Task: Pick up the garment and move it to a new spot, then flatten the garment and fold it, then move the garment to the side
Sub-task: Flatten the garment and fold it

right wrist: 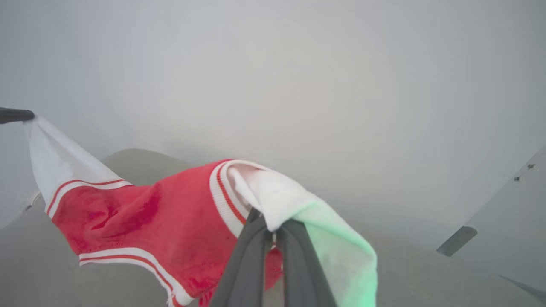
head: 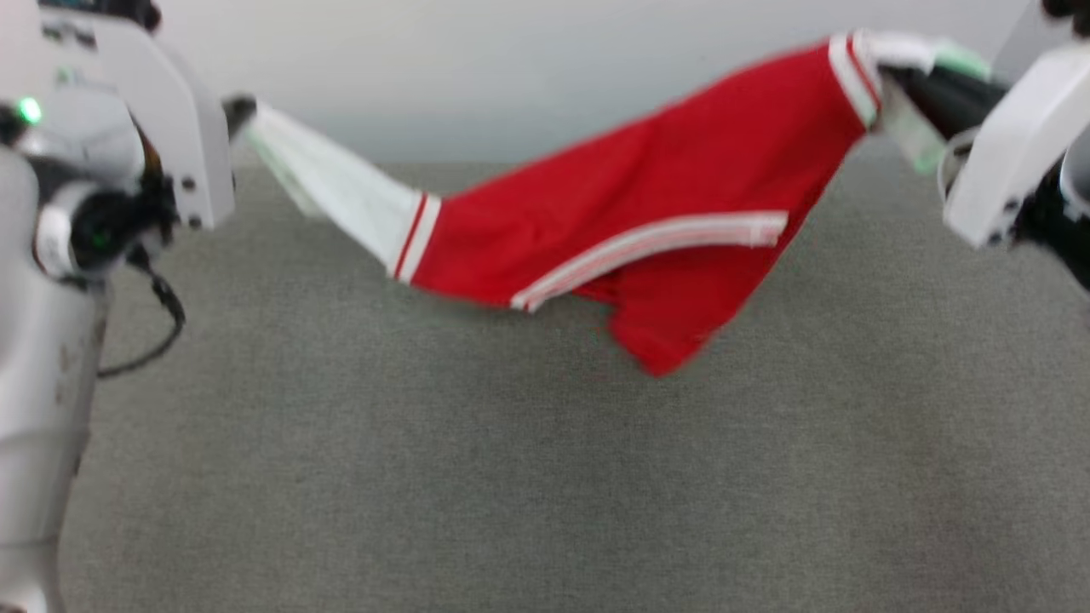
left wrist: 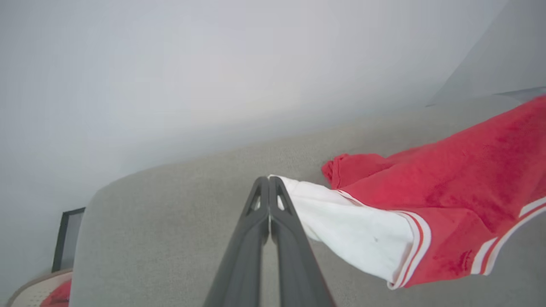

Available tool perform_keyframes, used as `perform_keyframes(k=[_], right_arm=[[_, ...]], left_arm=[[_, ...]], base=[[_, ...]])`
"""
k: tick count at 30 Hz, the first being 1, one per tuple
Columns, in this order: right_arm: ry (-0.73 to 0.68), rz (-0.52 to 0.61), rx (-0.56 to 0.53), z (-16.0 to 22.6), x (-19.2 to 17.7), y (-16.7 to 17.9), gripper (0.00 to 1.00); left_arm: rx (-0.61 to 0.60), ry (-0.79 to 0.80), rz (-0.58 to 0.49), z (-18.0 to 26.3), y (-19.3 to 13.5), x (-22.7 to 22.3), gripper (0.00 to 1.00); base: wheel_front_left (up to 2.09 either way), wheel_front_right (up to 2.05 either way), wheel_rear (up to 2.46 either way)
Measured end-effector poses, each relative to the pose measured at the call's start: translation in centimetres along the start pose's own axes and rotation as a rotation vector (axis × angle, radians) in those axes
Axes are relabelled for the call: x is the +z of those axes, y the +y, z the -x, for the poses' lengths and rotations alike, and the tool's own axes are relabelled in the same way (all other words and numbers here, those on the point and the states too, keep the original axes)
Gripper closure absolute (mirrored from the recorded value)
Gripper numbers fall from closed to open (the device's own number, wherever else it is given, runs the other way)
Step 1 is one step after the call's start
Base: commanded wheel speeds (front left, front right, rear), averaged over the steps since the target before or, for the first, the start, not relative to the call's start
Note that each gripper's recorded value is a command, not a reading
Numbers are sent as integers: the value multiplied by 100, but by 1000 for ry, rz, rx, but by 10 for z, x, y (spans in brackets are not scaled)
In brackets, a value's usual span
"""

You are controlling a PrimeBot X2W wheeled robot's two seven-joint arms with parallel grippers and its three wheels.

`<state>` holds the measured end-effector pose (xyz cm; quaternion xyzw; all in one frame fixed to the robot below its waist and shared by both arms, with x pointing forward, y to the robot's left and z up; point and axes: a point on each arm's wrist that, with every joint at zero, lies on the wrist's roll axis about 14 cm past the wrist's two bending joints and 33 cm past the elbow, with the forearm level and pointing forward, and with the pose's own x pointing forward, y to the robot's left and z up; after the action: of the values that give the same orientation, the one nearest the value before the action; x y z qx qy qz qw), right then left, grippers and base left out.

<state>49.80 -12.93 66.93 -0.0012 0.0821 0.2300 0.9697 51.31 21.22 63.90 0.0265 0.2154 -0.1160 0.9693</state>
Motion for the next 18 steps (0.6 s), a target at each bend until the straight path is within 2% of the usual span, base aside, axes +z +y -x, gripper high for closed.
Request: perform_keyframes(k=[8, 18], right_arm=[[-260, 93, 0, -4, 87, 12, 100], [-385, 112, -11, -19, 131, 4, 100]], left_arm=[[51, -204, -80, 26, 3, 82, 100], [110, -395, -127, 38, 11, 151, 100]], base=[[0, 0, 0], [0, 0, 0]])
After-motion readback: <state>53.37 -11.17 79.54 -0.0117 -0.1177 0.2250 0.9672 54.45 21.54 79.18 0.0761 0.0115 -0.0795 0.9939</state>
